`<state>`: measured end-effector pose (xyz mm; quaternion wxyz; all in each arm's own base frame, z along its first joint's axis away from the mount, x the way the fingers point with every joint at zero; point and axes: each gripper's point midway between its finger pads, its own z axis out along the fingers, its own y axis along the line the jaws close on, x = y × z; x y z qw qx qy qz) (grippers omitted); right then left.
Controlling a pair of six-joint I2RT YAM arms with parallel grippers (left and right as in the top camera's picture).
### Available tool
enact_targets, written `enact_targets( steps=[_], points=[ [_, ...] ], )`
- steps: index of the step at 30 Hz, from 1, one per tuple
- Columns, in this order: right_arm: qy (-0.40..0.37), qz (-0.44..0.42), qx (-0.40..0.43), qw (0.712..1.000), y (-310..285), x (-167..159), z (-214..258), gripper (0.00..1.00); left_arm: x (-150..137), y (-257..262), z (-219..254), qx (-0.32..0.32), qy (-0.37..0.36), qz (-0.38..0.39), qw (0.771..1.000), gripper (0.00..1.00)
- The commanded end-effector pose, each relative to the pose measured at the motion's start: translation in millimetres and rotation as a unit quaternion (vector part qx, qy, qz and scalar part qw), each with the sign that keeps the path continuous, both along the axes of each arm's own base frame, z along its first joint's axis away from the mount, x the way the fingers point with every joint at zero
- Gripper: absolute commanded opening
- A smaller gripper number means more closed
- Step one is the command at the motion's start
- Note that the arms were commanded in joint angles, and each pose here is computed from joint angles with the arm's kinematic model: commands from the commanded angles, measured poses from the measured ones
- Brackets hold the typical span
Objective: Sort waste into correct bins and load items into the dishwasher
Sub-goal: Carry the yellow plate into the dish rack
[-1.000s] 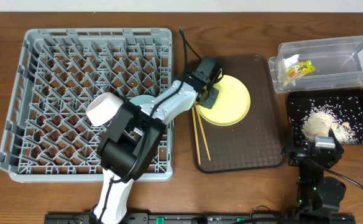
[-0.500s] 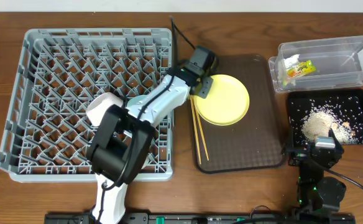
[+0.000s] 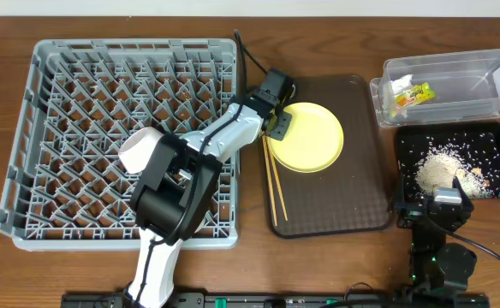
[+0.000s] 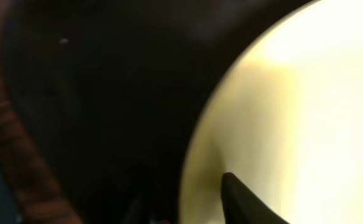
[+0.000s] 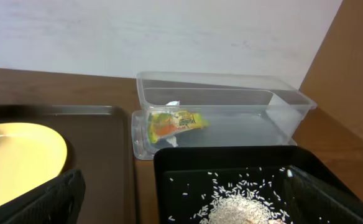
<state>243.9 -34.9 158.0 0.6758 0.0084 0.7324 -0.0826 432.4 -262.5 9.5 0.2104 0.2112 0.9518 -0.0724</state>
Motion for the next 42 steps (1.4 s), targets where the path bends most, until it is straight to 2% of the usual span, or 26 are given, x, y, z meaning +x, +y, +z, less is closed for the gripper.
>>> enact_targets(
  steps=[1, 7, 10, 16, 19, 23, 26, 29, 31, 35, 38, 42],
  points=[
    [-0.002, -0.007, 0.005, 1.0, -3, -1, 0, 0.99, -7, -19, 3, -0.041, 0.019, -0.032, 0.998, 0.32],
    [-0.002, -0.007, 0.005, 1.0, -3, -1, 0, 0.99, -19, -34, 4, -0.058, 0.032, -0.053, 0.996, 0.19],
    [-0.002, -0.007, 0.005, 1.0, -3, -1, 0, 0.99, -19, -33, 4, -0.058, 0.032, -0.052, 0.996, 0.07],
    [-0.002, -0.007, 0.005, 1.0, -3, -1, 0, 0.99, -15, -20, 16, -0.055, 0.035, -0.039, 0.997, 0.06],
    [-0.002, -0.007, 0.005, 1.0, -3, -1, 0, 0.99, -10, -5, 48, -0.044, 0.019, -0.022, 0.999, 0.06],
    [-0.002, -0.007, 0.005, 1.0, -3, -1, 0, 0.99, -3, 27, 112, 0.003, -0.037, 0.014, 0.999, 0.06],
    [-0.002, -0.007, 0.005, 1.0, -3, -1, 0, 0.99, -10, 45, 168, 0.024, -0.086, 0.013, 0.996, 0.06],
    [-0.002, -0.007, 0.005, 1.0, -3, -1, 0, 0.99, -19, 75, 215, 0.06, -0.135, 0.047, 0.988, 0.06],
    [-0.002, -0.007, 0.005, 1.0, -3, -1, 0, 0.99, -30, 101, 243, 0.095, -0.164, 0.076, 0.979, 0.06],
    [-0.002, -0.007, 0.005, 1.0, -3, -1, 0, 0.99, -61, 170, 288, 0.212, -0.207, 0.147, 0.944, 0.06],
    [-0.002, -0.007, 0.005, 1.0, -3, -1, 0, 0.99, -81, 211, 309, 0.303, -0.218, 0.183, 0.91, 0.06],
    [-0.002, -0.007, 0.005, 1.0, -3, -1, 0, 0.99, -100, 249, 324, 0.431, -0.216, 0.203, 0.852, 0.06]
  ],
)
